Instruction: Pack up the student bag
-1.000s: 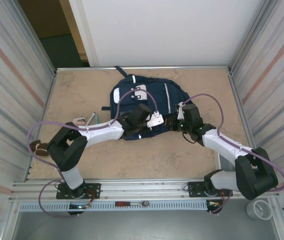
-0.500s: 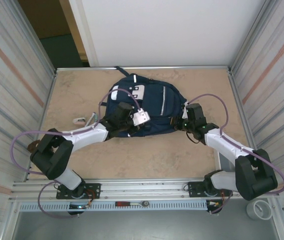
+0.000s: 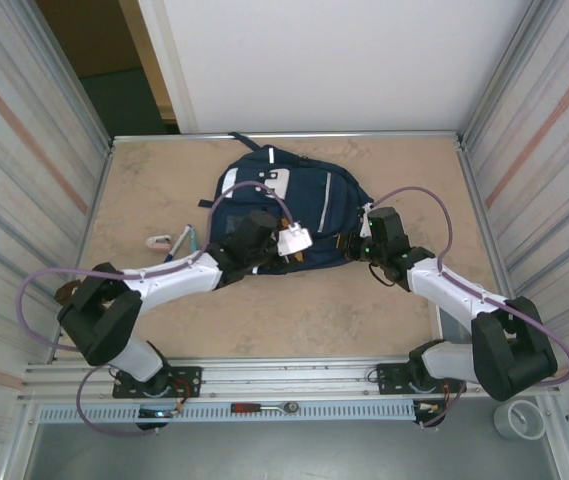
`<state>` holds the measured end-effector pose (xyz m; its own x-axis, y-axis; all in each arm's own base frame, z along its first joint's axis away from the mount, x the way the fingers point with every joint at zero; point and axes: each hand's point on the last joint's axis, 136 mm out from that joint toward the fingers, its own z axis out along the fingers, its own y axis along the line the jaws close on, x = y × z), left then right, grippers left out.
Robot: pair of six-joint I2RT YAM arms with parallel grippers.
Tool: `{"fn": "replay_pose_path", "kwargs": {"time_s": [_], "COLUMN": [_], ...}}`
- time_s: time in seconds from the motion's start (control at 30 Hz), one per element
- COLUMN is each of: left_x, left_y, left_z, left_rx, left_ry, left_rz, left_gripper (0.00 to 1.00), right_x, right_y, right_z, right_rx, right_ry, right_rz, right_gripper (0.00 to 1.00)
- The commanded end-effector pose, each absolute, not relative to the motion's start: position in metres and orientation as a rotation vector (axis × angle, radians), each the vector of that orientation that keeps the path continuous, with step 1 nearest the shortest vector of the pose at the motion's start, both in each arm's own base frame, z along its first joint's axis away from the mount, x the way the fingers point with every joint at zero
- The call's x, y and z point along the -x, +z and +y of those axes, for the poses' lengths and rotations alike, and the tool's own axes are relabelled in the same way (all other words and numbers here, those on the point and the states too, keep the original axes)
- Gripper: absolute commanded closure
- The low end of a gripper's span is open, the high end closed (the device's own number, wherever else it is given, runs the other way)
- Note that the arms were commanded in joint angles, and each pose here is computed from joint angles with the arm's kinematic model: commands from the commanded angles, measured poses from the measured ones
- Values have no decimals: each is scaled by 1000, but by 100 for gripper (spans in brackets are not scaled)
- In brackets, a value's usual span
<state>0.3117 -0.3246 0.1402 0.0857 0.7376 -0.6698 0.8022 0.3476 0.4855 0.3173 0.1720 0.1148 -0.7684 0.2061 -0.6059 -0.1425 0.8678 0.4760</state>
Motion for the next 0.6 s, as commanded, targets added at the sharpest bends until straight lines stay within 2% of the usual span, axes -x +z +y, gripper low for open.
{"fn": "replay_pose_path", "kwargs": {"time_s": [0.0, 0.17, 0.23, 0.27, 0.4, 0.47, 0.5, 0.57], "left_x": [-326, -335, -340, -341, -340, -336, -333, -327], "left_y": [152, 141, 139, 138, 140, 143, 144, 148], "left_z": [-344, -368, -369, -369, -365, -361, -358, -353], "left_rx": [-1433, -1481, -1473, -1473, -1459, -1451, -1450, -1445], "left_ry": [9, 57, 81, 85, 60, 14, -18, -79], "left_rz": [1582, 1545, 1548, 1546, 1545, 1544, 1544, 1544], "left_gripper": [28, 29, 35, 41, 82, 97, 100, 100], "right_x": [-317, -315, -313, -312, -311, -313, -315, -318], "right_y": [143, 148, 148, 147, 136, 128, 125, 118], "right_z": [189, 193, 193, 190, 169, 149, 138, 119], "right_rx": [37, 42, 44, 39, -8, -73, -116, -190], "right_ry": [756, 786, 786, 777, 645, 544, 497, 444], "right_rz": [2253, 2234, 2229, 2232, 2264, 2300, 2316, 2340], "right_gripper": [100, 100, 100, 100, 100, 100, 100, 100]}}
